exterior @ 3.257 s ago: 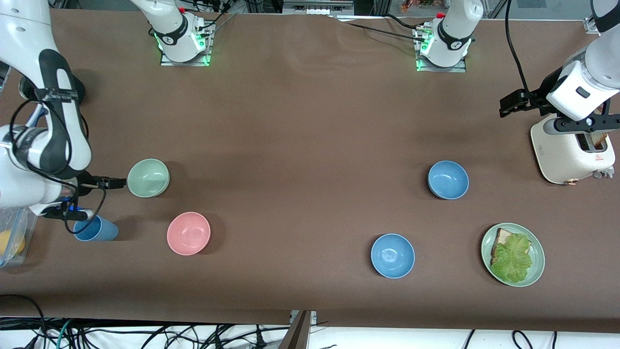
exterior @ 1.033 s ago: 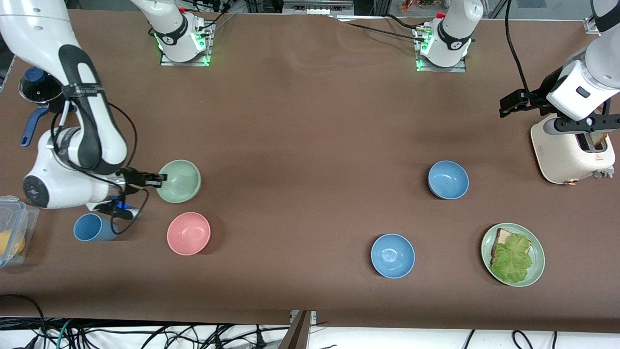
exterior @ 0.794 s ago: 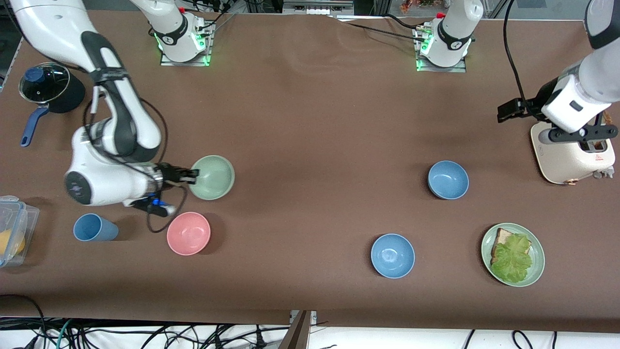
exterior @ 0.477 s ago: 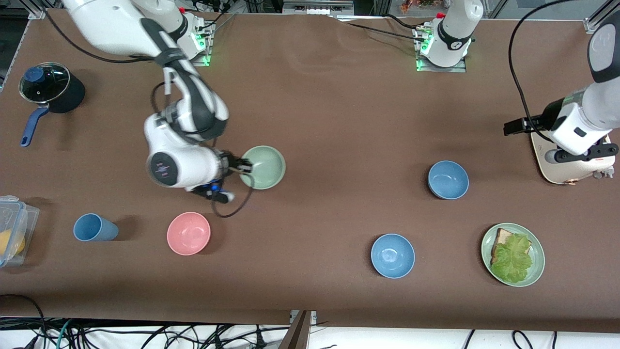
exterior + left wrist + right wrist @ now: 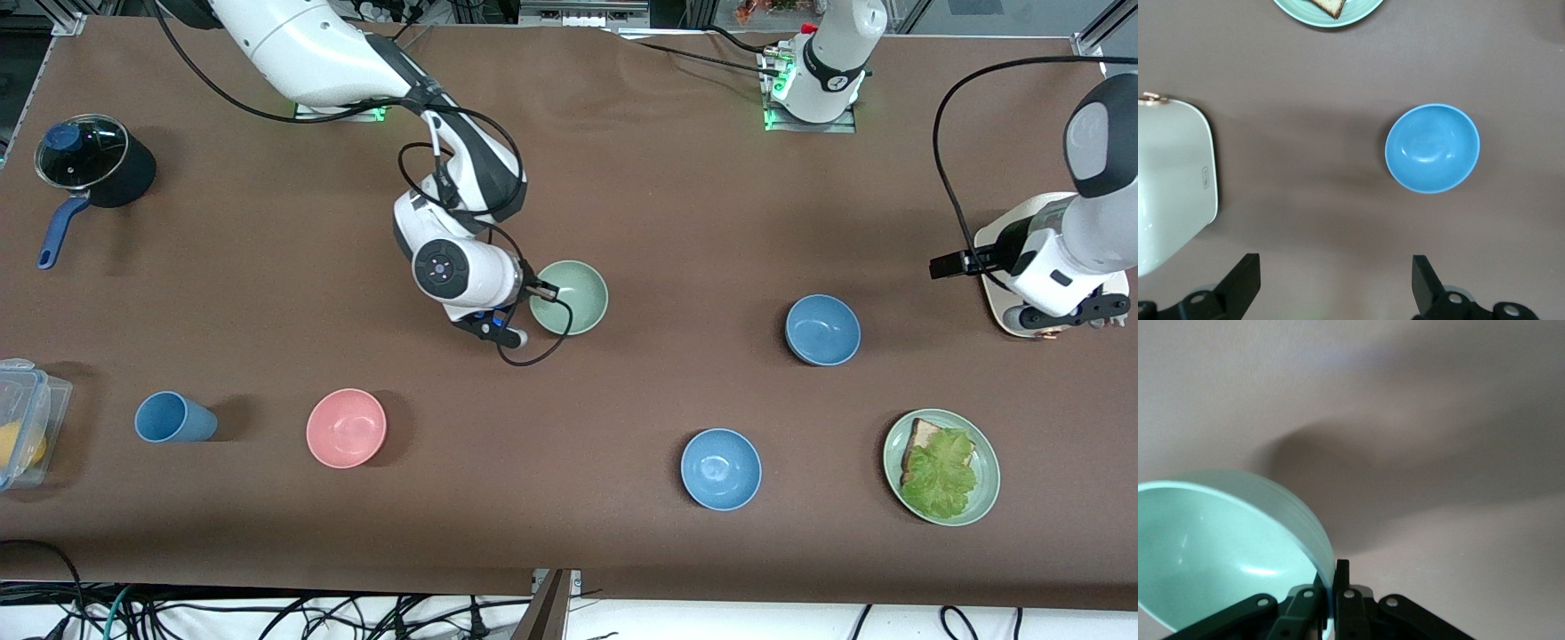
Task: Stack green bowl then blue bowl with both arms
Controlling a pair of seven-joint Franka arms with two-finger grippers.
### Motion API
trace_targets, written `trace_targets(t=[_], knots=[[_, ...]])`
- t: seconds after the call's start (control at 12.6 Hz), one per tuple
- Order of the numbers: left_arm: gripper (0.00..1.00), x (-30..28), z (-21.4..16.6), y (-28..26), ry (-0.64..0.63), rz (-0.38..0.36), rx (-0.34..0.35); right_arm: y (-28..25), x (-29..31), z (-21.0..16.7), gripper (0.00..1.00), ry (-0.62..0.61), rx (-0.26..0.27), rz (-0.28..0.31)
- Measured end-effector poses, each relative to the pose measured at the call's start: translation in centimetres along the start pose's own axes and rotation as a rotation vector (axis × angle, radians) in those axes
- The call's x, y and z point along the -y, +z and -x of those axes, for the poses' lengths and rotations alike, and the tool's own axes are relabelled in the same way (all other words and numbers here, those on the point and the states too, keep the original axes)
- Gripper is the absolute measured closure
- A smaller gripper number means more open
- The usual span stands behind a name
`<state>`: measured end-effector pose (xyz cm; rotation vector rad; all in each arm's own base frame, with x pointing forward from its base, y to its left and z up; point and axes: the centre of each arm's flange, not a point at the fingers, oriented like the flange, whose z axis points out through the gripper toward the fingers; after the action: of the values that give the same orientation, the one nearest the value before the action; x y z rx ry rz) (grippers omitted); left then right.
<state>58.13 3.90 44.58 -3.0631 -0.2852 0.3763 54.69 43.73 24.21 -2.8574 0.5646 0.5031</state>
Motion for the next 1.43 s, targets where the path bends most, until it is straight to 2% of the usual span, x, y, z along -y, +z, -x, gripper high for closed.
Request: trace_targets(t=[0.24, 0.4, 0.71, 0.79, 1.19, 1.35, 1.43], knots=[[0.0, -0.5, -1.3, 3.9, 0.009, -0.003, -0.016, 2.9, 1.8, 1.6, 0.96, 0.033, -0.018, -0.028], [0.0, -1.0, -2.2, 7.3, 0.016, -0.006, -0.035, 5.0, 2.3, 2.4, 0.96, 0.035, -0.01, -0.028], [0.0, -1.8, -3.6, 13.5, 0.026, -0.014, -0.059, 6.7, 2.7, 2.6, 0.95, 0.033, -0.015, -0.043], [0.0, -1.8, -3.8, 14.7, 0.026, -0.014, -0.067, 6.6, 2.7, 2.6, 0.89, 0.033, -0.016, -0.046], [0.0, -3.3, -3.9, 19.9, 0.01, 0.033, -0.122, 5.3, 2.5, 1.2, 0.3, 0.028, -0.019, -0.045], [0.0, -4.5, -3.7, 22.1, 0.009, 0.047, -0.132, 0.8, 2.4, -0.6, 0.1, -0.006, 0.004, -0.016], [0.0, -4.8, -3.7, 23.1, 0.011, 0.045, -0.135, -3.0, 2.1, -1.4, 0.0, -0.048, 0.014, 0.023]])
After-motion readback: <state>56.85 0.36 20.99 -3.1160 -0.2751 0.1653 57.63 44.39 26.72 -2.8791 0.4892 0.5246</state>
